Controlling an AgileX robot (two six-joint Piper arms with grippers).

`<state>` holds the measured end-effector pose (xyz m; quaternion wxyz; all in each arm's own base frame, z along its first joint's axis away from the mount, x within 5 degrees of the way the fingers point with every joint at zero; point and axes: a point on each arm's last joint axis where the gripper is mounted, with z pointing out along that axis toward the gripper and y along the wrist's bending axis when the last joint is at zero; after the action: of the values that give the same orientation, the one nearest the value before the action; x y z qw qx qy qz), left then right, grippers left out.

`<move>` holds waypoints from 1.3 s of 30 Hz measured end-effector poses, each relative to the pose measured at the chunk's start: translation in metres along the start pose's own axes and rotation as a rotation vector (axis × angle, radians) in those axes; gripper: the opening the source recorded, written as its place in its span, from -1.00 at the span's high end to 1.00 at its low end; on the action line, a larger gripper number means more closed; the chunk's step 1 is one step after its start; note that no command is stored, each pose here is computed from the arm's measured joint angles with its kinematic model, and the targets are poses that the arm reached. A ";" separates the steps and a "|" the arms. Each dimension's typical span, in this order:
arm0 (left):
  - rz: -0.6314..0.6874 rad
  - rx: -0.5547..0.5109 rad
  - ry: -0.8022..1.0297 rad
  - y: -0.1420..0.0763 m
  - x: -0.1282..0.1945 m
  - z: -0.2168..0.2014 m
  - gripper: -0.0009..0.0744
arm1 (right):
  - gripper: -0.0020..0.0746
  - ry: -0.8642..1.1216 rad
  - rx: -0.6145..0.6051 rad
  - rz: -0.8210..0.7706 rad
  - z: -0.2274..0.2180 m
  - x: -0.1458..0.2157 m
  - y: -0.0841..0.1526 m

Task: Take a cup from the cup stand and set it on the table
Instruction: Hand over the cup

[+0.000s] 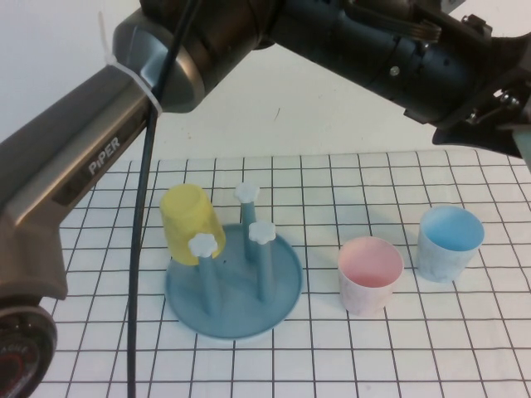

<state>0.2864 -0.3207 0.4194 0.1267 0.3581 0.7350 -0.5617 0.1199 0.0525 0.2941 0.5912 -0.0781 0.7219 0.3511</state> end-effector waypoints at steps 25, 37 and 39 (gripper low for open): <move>0.080 -0.013 0.003 0.001 0.000 0.001 -0.69 | 0.86 -0.061 0.017 -0.287 0.000 -0.022 0.006; 0.191 -0.282 0.047 0.004 0.001 -0.015 -0.17 | 0.87 0.031 0.093 -0.281 0.000 -0.018 -0.001; 0.221 -0.426 0.069 0.007 0.002 -0.026 0.17 | 0.87 0.093 0.068 -0.301 -0.001 -0.018 0.003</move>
<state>0.2950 -0.2956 0.4218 0.2347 0.4206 0.7970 -0.3643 0.1228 0.0489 0.3122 0.6053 -0.1814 0.7401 0.2301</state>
